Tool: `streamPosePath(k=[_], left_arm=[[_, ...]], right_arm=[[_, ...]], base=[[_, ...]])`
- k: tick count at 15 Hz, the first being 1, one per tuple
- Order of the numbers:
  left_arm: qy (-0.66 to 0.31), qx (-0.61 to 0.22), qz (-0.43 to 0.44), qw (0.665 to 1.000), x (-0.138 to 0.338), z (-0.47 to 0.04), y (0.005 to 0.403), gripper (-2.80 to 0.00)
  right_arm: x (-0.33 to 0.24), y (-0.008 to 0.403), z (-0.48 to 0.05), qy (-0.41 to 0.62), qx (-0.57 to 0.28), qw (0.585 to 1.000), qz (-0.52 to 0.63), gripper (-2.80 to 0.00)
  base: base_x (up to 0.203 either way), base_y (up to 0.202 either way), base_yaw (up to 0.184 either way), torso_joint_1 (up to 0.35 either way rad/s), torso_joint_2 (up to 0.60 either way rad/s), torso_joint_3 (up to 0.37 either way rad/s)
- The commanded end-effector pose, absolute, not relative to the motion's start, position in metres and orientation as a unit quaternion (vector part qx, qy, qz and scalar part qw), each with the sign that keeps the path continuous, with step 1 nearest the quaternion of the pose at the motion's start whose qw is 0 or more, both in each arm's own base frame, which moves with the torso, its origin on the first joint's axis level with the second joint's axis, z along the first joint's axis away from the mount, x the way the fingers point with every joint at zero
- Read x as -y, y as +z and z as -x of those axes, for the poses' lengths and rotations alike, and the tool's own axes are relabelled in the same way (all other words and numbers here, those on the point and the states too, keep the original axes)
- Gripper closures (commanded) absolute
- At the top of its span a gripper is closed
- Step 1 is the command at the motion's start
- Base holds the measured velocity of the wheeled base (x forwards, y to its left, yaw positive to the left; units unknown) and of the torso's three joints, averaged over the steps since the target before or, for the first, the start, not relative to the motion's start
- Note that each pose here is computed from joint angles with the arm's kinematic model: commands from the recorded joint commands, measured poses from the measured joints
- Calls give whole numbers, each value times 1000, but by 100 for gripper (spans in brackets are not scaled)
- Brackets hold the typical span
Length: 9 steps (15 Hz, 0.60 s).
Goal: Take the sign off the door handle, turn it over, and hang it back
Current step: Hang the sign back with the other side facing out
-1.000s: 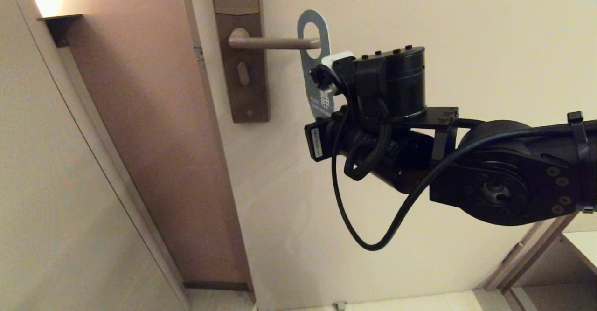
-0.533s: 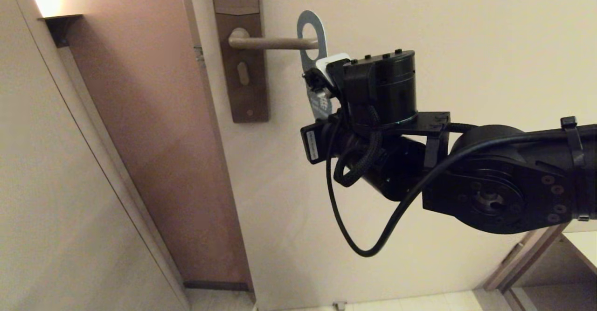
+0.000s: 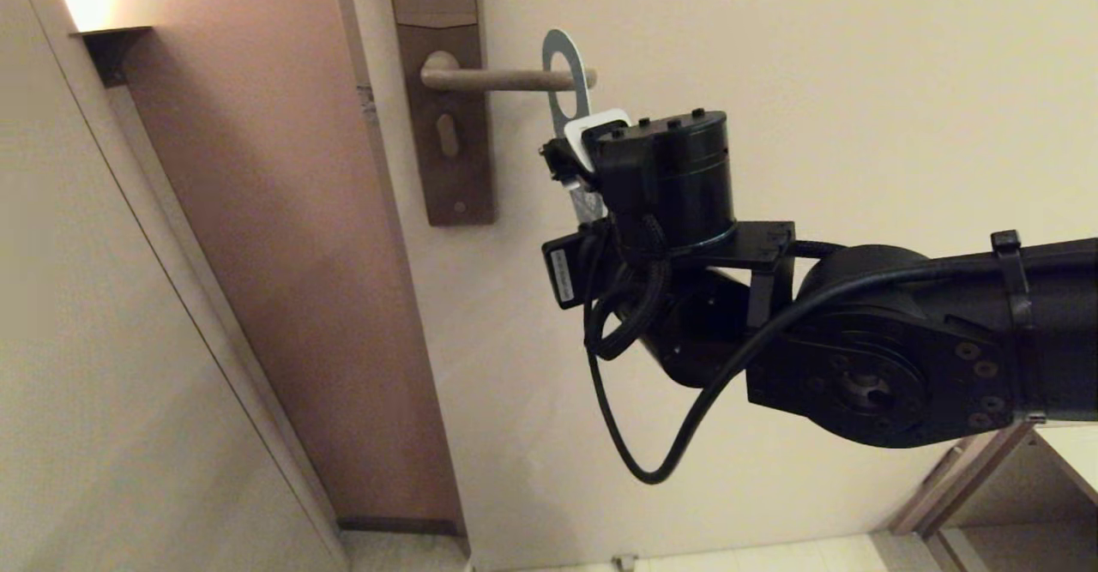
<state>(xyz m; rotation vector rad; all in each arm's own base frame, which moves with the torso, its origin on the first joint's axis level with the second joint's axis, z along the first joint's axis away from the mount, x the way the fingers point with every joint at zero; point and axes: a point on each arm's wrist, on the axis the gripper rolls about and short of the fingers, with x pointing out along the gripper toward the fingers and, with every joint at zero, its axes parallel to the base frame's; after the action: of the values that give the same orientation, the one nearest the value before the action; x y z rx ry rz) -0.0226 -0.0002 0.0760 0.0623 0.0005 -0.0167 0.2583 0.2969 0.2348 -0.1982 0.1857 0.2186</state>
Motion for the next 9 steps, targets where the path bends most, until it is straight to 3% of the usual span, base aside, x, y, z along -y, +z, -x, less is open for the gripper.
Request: streamPosePath(k=[1, 9], left_arm=[[-8, -1, -31, 999, 0, 23, 76, 0], [-8, 0, -31, 999, 0, 23, 76, 0]], right_arm=[[-305, 231, -261, 107, -91, 985, 100, 0], [-343, 226, -267, 106, -72, 987, 99, 0]], base=[[0, 0, 0, 0, 0, 0], [0, 0, 0, 0, 0, 0]])
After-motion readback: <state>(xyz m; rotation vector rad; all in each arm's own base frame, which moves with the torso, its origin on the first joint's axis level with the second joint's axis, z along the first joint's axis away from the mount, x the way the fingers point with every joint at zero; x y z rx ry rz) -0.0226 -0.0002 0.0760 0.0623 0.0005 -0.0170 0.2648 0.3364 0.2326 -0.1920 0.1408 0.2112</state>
